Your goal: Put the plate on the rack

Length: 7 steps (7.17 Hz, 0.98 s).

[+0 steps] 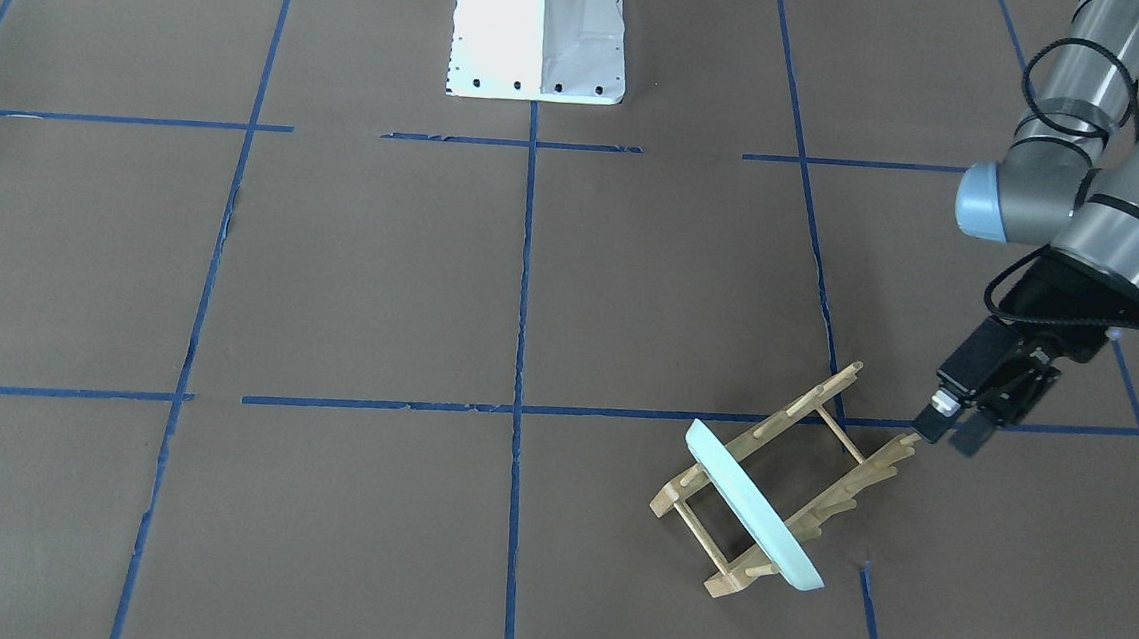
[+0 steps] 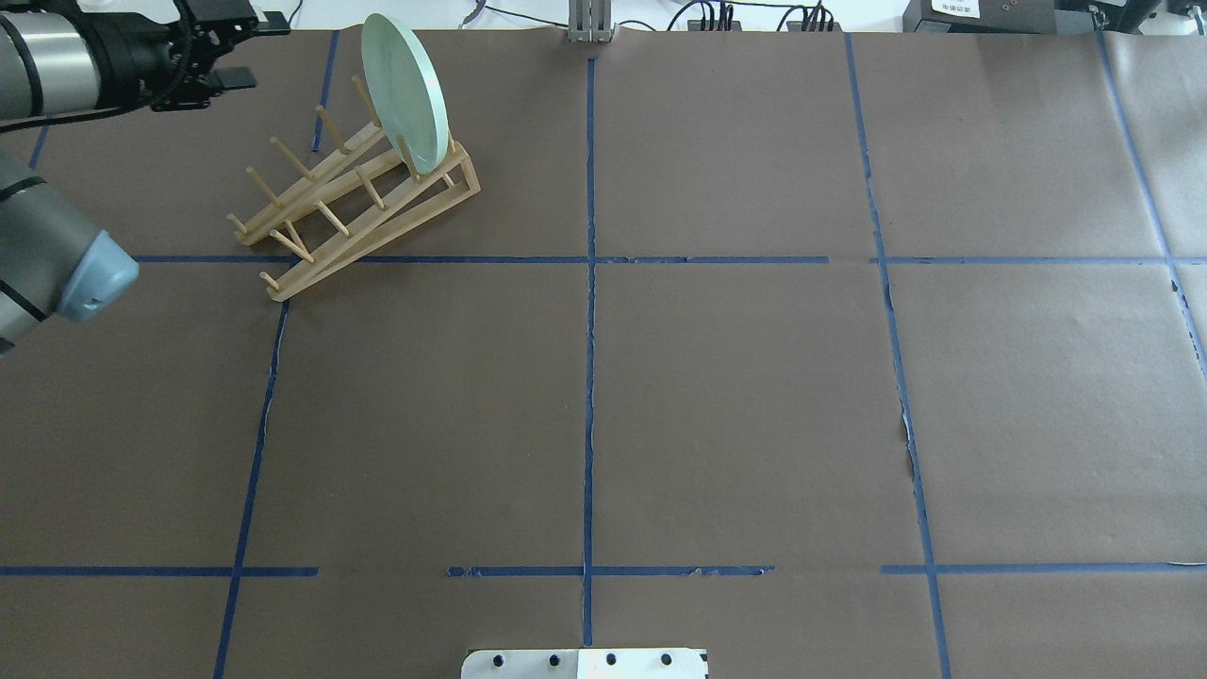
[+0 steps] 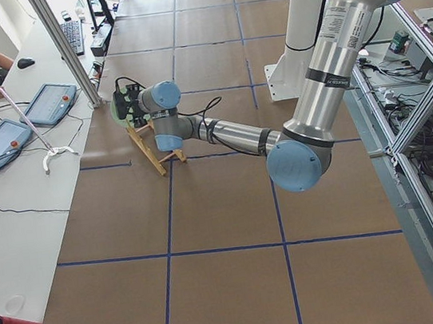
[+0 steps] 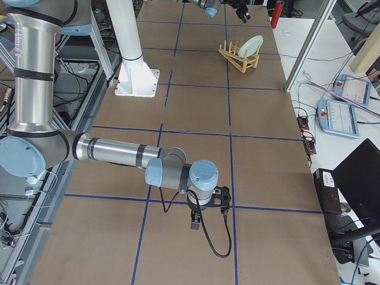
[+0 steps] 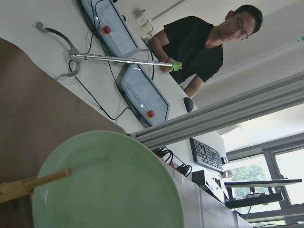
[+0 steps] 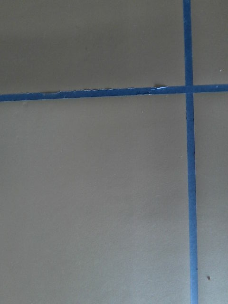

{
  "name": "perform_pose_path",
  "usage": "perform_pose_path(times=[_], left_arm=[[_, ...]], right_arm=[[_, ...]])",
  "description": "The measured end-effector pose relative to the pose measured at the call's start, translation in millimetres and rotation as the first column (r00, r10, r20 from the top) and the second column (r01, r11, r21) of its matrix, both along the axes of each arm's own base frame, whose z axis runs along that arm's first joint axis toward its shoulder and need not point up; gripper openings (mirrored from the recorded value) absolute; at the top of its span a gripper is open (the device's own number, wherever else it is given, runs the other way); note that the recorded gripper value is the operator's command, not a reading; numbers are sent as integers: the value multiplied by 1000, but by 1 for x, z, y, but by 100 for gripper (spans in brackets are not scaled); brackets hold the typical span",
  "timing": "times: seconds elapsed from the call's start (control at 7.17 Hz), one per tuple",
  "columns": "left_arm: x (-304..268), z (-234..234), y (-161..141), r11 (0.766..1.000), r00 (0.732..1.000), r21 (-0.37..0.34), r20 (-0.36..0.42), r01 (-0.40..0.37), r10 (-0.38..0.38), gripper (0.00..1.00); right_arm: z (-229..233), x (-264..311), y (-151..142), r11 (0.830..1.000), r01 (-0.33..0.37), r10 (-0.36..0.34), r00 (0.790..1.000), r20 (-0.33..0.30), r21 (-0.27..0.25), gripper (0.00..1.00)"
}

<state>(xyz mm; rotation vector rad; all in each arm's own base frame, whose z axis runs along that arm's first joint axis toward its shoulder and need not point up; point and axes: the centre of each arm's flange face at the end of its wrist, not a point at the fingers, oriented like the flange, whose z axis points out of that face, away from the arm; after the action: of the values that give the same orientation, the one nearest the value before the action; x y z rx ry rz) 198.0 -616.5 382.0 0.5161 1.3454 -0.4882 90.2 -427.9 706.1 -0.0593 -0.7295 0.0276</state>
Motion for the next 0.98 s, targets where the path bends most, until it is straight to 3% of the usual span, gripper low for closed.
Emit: perform_pose_path(times=[0.14, 0.28, 0.42, 0.56, 0.84, 0.98], left_arm=[[-40, 33, -9, 999, 984, 2, 171, -51, 50, 100], [-73, 74, -6, 995, 949, 0, 303, -96, 92, 100], [-105, 118, 5, 990, 896, -2, 423, -144, 132, 100], [-137, 156, 18, 979, 824, -17, 537, -202, 180, 100], [-225, 202, 34, 943, 665, -136, 678, -304, 313, 100], [-261, 205, 46, 918, 640, -202, 665, -342, 385, 100]], right_arm=[[0, 0, 0, 1000, 0, 0, 1000, 0, 0, 100], [0, 0, 0, 1000, 0, 0, 1000, 0, 0, 100], [0, 0, 0, 1000, 0, 0, 1000, 0, 1, 100], [0, 0, 0, 1000, 0, 0, 1000, 0, 1, 100], [0, 0, 0, 1000, 0, 0, 1000, 0, 1, 100], [0, 0, 0, 1000, 0, 0, 1000, 0, 1, 100]])
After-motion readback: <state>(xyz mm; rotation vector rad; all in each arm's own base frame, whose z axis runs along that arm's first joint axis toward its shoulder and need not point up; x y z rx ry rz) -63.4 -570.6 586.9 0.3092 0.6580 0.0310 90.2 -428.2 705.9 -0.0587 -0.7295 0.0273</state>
